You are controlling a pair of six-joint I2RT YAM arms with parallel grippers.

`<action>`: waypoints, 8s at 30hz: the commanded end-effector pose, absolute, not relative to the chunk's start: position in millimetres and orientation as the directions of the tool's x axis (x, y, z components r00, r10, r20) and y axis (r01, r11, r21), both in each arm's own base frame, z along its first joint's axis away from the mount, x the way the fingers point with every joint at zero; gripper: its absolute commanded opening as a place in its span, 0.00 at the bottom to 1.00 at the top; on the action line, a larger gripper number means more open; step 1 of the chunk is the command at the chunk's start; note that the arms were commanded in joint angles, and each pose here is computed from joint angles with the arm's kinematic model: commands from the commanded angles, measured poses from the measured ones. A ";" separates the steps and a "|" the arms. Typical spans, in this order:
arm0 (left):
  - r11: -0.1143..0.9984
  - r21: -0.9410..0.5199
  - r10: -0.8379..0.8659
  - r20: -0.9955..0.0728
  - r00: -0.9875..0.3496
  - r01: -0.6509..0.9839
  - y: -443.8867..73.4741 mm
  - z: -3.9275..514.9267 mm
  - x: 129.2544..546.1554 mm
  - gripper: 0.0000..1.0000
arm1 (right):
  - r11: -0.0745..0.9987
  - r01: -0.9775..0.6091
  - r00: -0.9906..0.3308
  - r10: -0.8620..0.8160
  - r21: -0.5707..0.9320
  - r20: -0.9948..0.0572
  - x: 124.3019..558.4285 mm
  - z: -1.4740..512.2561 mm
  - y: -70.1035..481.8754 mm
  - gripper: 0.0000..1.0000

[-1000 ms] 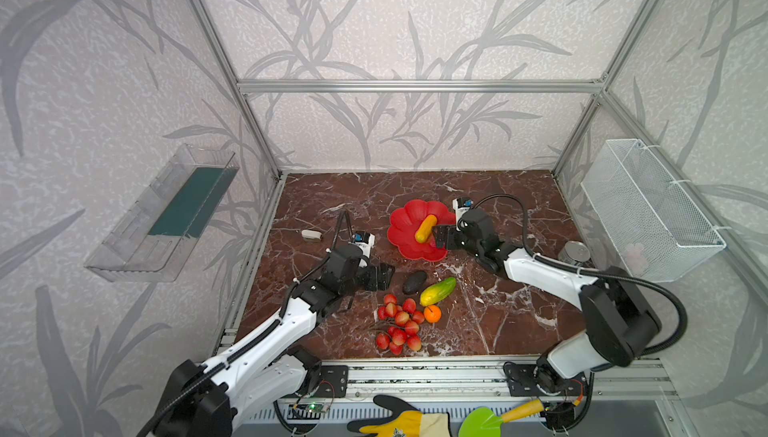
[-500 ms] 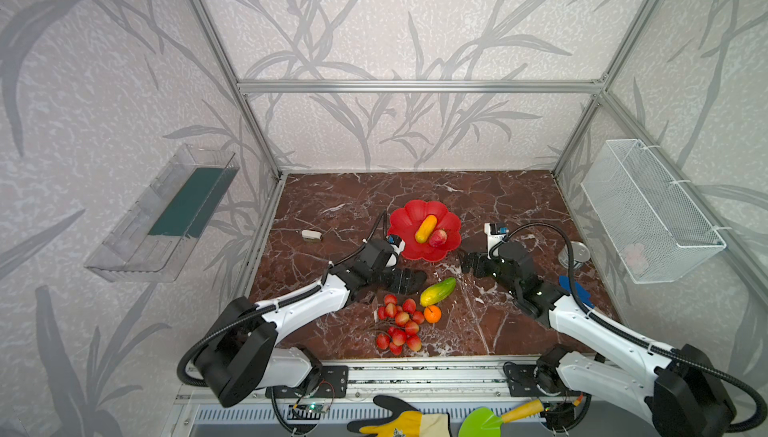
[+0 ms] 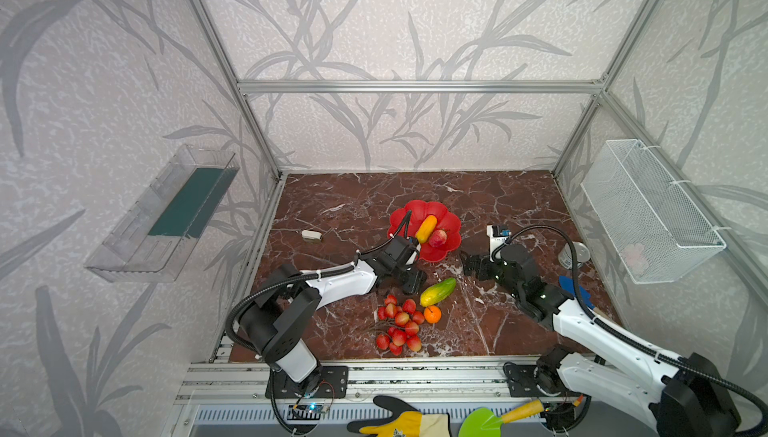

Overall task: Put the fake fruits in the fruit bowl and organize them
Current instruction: 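Grasp the dark avocado with the left gripper, then drop the avocado into the red bowl with the left gripper, then grasp the green bitter melon with the right gripper while the left gripper withdraws, then place the bitter melon in the red bowl with the right gripper, then move the right gripper to the orange and grasp it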

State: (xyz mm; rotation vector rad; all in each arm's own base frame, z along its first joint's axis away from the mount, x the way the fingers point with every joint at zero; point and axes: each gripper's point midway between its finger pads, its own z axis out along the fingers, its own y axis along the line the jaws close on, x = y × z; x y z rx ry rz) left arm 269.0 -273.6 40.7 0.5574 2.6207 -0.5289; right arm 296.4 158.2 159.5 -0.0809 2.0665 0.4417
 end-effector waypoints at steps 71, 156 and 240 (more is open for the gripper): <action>0.865 -0.377 -0.223 -0.880 -0.419 0.332 -203.4 260.6 381.5 0.79 | 0.874 -0.120 -0.753 0.229 0.471 -0.617 247.5 79.6 226.7 0.96; 0.916 -0.397 -0.369 -0.893 -0.258 0.063 -77.0 243.3 266.4 0.93 | 0.827 -0.533 -0.298 -0.381 -0.179 -0.875 394.6 195.4 317.6 0.88; 0.825 -0.565 -0.553 -0.800 -0.232 -0.018 -70.6 215.0 270.8 0.93 | 0.730 -0.584 -0.774 -0.369 0.355 -0.515 104.5 65.8 291.1 0.75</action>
